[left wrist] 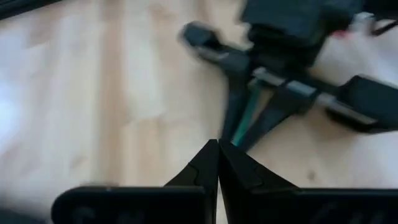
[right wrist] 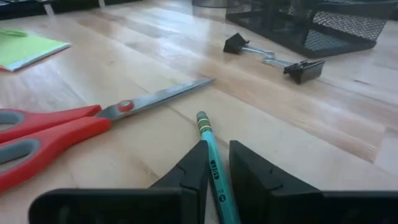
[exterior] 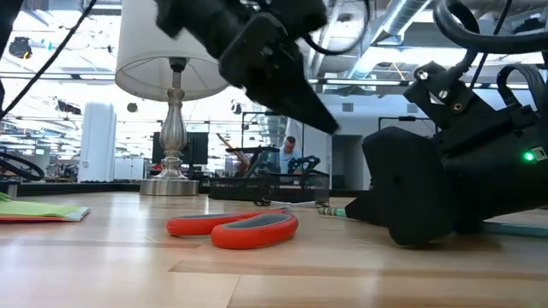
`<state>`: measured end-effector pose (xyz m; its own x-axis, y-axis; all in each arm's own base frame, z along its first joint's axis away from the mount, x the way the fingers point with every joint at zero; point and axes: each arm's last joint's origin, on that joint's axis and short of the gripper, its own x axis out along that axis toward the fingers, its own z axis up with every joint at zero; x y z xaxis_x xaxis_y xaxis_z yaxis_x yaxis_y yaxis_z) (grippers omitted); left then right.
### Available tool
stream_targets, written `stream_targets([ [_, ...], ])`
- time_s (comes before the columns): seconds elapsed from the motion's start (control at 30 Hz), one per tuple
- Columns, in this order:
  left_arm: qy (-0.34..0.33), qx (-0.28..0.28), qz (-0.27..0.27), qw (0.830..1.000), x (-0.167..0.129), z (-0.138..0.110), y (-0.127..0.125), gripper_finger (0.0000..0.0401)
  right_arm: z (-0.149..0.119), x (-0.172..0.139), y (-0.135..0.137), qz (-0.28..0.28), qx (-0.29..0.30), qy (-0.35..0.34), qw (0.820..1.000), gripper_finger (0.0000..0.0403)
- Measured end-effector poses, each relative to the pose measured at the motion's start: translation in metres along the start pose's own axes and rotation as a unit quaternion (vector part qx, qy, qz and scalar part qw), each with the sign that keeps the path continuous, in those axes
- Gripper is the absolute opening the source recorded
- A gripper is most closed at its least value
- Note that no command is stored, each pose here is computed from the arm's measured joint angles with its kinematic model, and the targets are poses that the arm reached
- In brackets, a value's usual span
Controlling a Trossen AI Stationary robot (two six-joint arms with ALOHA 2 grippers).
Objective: Pick and place office supplies into organizer
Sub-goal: Put the light blue pencil into the black desk organizer
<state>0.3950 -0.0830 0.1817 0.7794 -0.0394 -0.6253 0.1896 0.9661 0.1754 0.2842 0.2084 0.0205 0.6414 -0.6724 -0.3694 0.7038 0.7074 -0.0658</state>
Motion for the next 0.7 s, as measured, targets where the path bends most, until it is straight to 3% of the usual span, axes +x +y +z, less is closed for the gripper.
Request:
stream_targets([
  [0.13,0.028,-0.004,0.038,0.999,-0.018,0.003,0.002,0.0000,0.007,-0.001,-0.003,-0.005,0.001,-0.003,1.000,0.0052],
  [0.27,0.088,-0.010,0.025,0.996,-0.021,-0.008,-0.001,0.0000,0.012,-0.002,-0.004,-0.009,-0.001,-0.020,1.000,0.0052],
  [0.4,0.106,-0.020,-0.019,0.994,-0.005,-0.019,-0.007,0.0000,0.012,-0.002,-0.004,-0.010,-0.001,-0.024,1.000,0.0052],
  [0.53,0.057,0.022,-0.069,0.996,0.019,-0.023,-0.014,0.0000,0.012,-0.002,-0.003,-0.010,-0.002,-0.027,1.000,0.0052],
  [0.7,0.049,0.087,-0.074,0.992,0.036,-0.032,-0.017,0.0017,0.012,-0.003,-0.003,-0.009,-0.002,-0.028,1.000,0.0052],
])
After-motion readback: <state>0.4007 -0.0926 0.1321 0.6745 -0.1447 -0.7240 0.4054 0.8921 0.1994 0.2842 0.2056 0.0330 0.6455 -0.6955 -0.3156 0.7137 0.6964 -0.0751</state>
